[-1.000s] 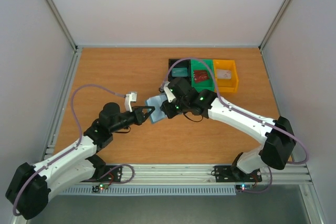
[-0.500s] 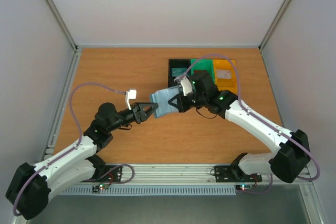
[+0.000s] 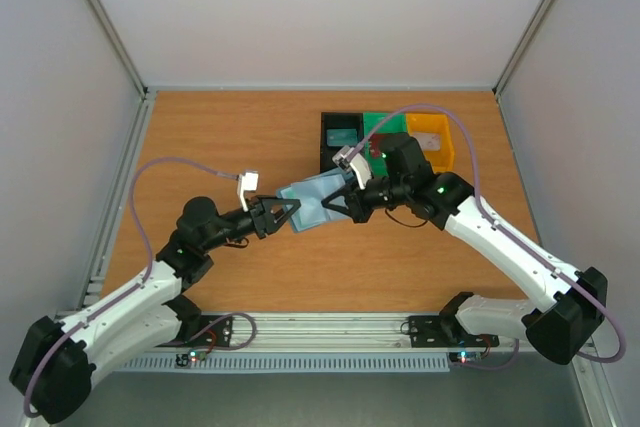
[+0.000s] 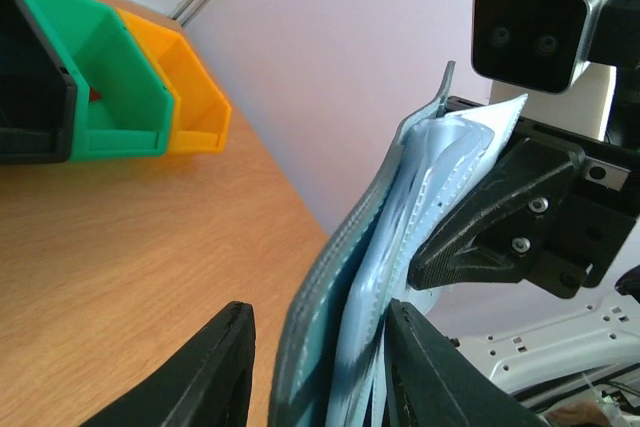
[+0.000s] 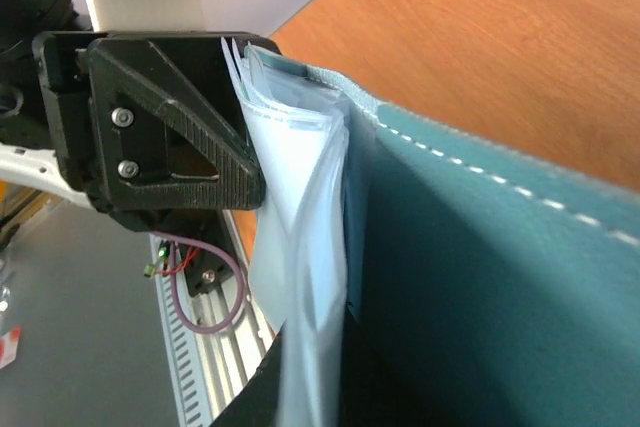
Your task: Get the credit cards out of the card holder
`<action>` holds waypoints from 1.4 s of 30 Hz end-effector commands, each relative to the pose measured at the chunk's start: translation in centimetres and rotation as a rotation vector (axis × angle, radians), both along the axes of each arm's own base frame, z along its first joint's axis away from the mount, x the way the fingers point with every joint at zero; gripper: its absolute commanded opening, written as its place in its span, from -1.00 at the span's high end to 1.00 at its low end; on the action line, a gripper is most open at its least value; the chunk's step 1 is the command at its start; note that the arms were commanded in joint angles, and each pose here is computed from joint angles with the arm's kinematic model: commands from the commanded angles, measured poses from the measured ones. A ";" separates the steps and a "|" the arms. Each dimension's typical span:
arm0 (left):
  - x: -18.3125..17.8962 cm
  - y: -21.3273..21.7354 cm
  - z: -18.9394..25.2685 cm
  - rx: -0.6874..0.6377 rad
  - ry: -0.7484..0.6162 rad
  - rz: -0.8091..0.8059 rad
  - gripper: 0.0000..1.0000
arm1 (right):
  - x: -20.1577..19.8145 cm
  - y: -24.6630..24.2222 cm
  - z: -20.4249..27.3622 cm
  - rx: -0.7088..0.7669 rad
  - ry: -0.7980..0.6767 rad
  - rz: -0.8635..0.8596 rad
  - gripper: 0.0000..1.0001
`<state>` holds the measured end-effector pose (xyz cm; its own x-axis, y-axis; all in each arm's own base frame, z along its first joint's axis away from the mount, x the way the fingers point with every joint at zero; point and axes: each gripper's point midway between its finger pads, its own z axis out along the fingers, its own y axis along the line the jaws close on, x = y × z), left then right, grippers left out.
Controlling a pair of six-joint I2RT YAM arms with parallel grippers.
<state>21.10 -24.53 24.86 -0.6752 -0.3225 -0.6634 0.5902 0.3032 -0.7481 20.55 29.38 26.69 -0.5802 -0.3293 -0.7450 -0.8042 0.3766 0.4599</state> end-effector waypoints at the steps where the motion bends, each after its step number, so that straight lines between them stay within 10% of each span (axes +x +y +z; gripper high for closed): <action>1: -0.8 0.0 2.1 -0.026 -0.106 -0.045 0.26 | -1.1 -0.3 2.4 0.054 -0.040 0.093 0.98; 25: -0.1 0.3 1.4 0.019 -0.113 -0.038 0.63 | -3.2 -0.9 4.5 0.142 0.029 0.205 0.98; 42: -2.1 -1.6 5.4 -0.097 -0.274 -0.150 -0.07 | -0.7 0.2 4.2 0.218 -0.001 0.231 0.98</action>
